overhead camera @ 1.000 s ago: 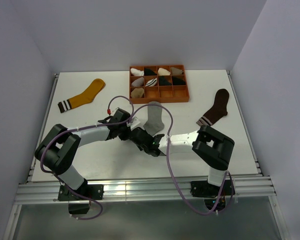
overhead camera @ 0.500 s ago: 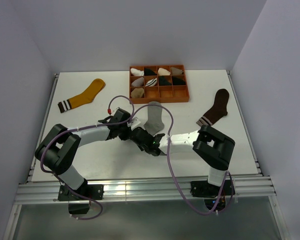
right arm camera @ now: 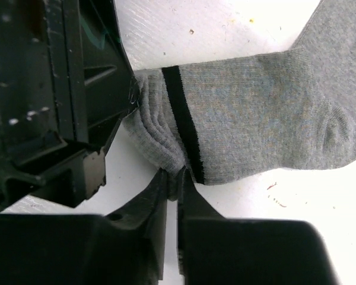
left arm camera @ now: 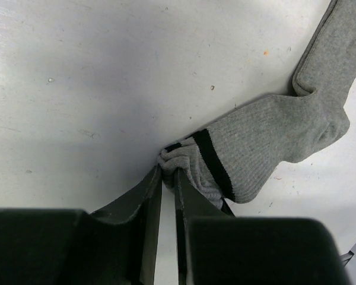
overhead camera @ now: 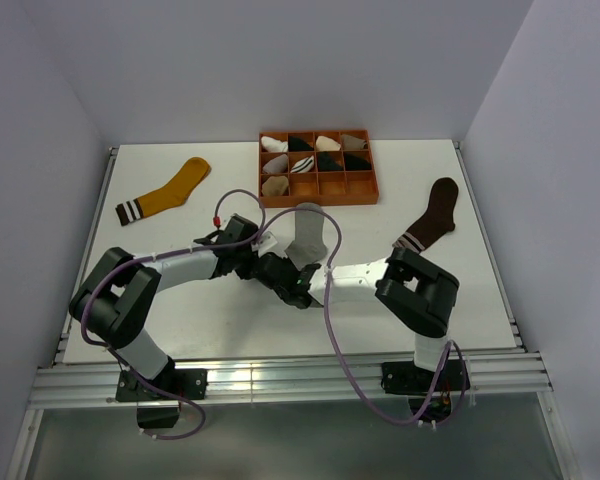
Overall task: Roll the socks
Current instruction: Roll the sock at the center of the board.
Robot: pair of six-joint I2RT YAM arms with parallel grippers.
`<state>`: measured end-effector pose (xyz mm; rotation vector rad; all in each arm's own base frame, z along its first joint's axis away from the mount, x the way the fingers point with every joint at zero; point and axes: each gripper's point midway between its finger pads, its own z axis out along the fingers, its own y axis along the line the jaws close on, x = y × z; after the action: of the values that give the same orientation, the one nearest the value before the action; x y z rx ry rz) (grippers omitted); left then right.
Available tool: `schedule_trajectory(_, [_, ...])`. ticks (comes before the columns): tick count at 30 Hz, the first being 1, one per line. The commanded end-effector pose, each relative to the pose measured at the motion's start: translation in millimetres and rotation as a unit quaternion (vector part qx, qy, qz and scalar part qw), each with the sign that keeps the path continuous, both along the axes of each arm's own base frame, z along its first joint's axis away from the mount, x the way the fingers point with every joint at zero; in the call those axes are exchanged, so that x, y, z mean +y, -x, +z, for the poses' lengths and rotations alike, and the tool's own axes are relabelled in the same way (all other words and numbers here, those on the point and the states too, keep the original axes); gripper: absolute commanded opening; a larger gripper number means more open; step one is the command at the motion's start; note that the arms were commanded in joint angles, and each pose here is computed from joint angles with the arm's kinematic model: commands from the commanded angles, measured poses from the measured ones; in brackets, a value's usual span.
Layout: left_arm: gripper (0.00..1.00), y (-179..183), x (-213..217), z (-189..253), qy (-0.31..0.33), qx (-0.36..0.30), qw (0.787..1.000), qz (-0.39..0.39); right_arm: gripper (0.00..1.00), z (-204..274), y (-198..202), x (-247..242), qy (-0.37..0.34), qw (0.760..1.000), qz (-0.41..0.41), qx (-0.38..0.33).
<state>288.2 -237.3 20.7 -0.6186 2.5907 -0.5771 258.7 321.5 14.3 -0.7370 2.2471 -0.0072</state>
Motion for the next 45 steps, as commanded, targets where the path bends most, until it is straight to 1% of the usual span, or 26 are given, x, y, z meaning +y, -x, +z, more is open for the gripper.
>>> schedule_trajectory(1, [0.18,28.7,22.0,-31.2,-0.082,0.043,0.995,-0.02,0.06,-61.2,39.4,-44.1,0.106,0.988,0.018,0.113])
schedule_trajectory(3, [0.18,27.7,21.8,-25.8,-0.079,0.037,0.996,-0.017,0.0,-59.3,47.0,-39.9,0.093,0.986,0.033,0.137])
schedule_trajectory(4, [0.18,26.5,21.8,-22.9,-0.076,0.034,0.996,-0.012,0.0,-56.6,49.9,-35.2,0.081,0.985,0.04,0.149])
schedule_trajectory(5, [0.2,26.5,22.4,-20.2,-0.075,0.031,0.997,-0.011,0.0,-52.5,62.2,-23.8,0.049,0.98,0.063,0.183])
schedule_trajectory(6, [0.21,24.0,23.9,-12.5,-0.074,0.019,0.997,-0.005,0.0,-48.7,63.1,-20.3,0.027,0.977,0.065,0.2])
schedule_trajectory(7, [0.24,23.6,25.1,-9.3,-0.072,0.015,0.997,0.001,0.0,-40.4,64.7,-14.2,0.002,0.975,0.07,0.211])
schedule_trajectory(8, [0.27,22.4,26.2,-4.3,-0.07,0.008,0.997,0.005,0.0,-35.4,77.7,-3.5,-0.037,0.963,0.086,0.254])
schedule_trajectory(11, [0.36,20.0,32.1,11.3,-0.066,-0.015,0.997,0.024,0.0,-18.8,74.6,7.1,-0.108,0.947,0.079,0.293])
schedule_trajectory(12, [0.39,19.8,32.6,18.8,-0.06,-0.025,0.998,0.026,0.0,-13.4,78.4,11.0,-0.139,0.931,0.085,0.326])
schedule_trajectory(13, [0.43,20.2,33.5,21.7,-0.057,-0.028,0.998,0.03,0.0,-9.4,76.9,15.0,-0.159,0.925,0.086,0.335])
schedule_trajectory(14, [0.48,21.4,33.9,29.3,-0.048,-0.036,0.998,0.032,0.0,-2.6,74.8,19.9,-0.208,0.902,0.07,0.372])
schedule_trajectory(15, [0.48,20.8,33.5,33.2,-0.044,-0.041,0.998,0.032,0.0,-2.5,74.8,20.0,-0.209,0.902,0.07,0.372])
schedule_trajectory(16, [0.5,23.8,35.2,33.0,-0.042,-0.039,0.998,0.035,0.0,-1.4,70.6,20.1,-0.235,0.889,0.066,0.388])
schedule_trajectory(18, [0.52,26.4,36.8,39.1,-0.033,-0.045,0.998,0.04,0.0,-0.7,68.0,19.4,-0.265,0.87,0.05,0.412])
schedule_trajectory(19, [0.54,30.5,39.6,36.2,-0.033,-0.041,0.998,0.044,0.0,0.8,72.9,19.5,-0.28,0.854,0.055,0.434])
schedule_trajectory(20, [0.56,31.5,39.9,37.7,-0.028,-0.043,0.998,0.047,0.0,-2.8,66.8,18.1,-0.295,0.845,0.042,0.444])
schedule_trajectory(21, [0.56,31.9,40.0,42.6,-0.019,-0.051,0.997,0.05,0.0,-2.4,66.1,18.7,-0.306,0.836,0.041,0.454])
schedule_trajectory(22, [0.57,36.7,42.8,37.9,-0.019,-0.047,0.997,0.051,0.0,-4.6,67.8,16.8,-0.316,0.826,0.036,0.466])
schedule_trajectory(23, [0.59,37.5,42.6,38.4,-0.012,-0.05,0.997,0.053,0.0,-4.6,69.7,17.4,-0.327,0.812,0.037,0.481])
schedule_trajectory(24, [0.6,37.0,38.7,42.5,0.003,-0.058,0.997,0.05,0.0,-3.6,63.3,17.0,-0.343,0.805,0.03,0.483])
schedule_trajectory(27, [0.6,44.8,35.7,33.9,0.017,-0.05,0.998,0.043,0.0,-9.7,58.2,11.9,-0.351,0.794,0.011,0.495])
schedule_trajectory(33, [0.59,44.3,24.6,28.4,0.035,-0.052,0.997,0.038,0.01,-15.2,53.2,8.5,-0.361,0.782,-0.008,0.508])
schedule_trajectory(40, [0.59,38.1,19.3,33.3,0.049,-0.068,0.995,0.048,0.01,-21.7,50.3,6.6,-0.357,0.783,-0.016,0.509])
schedule_trajectory(45, [0.56,38.1,18.5,21.3,0.034,-0.049,0.997,0.049,0.01,-23.4,48.6,7.0,-0.357,0.784,-0.02,0.507])
